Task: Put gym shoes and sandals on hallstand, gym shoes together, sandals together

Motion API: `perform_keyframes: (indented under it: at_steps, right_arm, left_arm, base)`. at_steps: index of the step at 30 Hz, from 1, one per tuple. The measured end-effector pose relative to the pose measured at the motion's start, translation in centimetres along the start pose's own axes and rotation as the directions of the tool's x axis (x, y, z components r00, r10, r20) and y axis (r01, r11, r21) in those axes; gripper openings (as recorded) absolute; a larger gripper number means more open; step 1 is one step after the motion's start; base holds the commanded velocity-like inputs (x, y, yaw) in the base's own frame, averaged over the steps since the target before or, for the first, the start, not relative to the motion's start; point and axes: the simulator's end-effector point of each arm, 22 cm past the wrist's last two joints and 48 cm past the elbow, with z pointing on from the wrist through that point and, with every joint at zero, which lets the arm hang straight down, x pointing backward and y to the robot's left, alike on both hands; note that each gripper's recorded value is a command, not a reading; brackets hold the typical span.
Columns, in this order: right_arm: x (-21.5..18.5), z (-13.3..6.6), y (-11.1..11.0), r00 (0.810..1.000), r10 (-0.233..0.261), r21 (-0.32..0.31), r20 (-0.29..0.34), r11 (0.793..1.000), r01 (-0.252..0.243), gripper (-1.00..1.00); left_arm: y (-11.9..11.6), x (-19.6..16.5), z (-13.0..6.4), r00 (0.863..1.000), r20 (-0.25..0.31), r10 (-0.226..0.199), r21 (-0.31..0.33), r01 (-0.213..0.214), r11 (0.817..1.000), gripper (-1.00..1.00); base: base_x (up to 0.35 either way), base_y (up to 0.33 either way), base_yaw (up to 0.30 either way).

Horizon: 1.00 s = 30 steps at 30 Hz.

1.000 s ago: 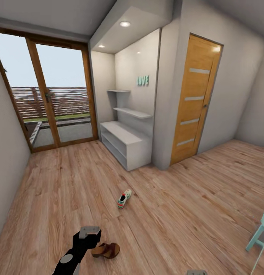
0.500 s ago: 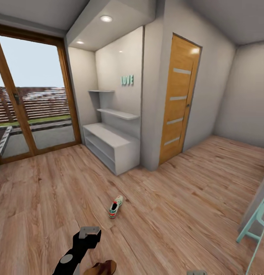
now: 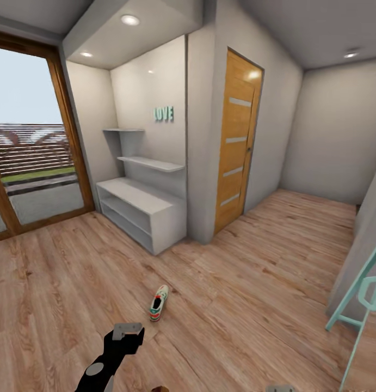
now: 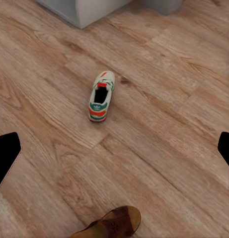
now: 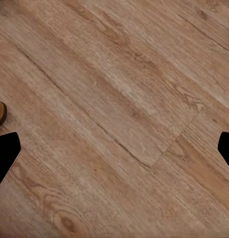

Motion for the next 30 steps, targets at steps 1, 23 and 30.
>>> perform_keyframes:
  at_steps: [1,23,30]
  right_arm:
    - [0.0,0.0,0.0,1.0,-0.001,0.0,0.0,1.0,0.001,1.0]
    - [0.09,0.0,0.01,1.0,0.001,-0.001,-0.004,1.0,-0.001,1.0]
    - [0.09,0.0,0.01,1.0,0.001,0.0,-0.004,1.0,-0.001,1.0]
  left_arm:
    - [0.0,-0.01,0.0,1.0,0.0,0.0,0.0,0.0,1.0,1.0]
    - [-0.02,-0.03,0.01,1.0,0.001,0.0,0.0,0.0,1.0,1.0]
    - [0.02,-0.18,0.0,1.0,0.008,0.0,-0.001,0.0,1.0,1.0]
  base:
    - [0.006,0.336,-0.055]
    - [0.001,0.325,-0.097]
    - [0.0,0.032,-0.296]
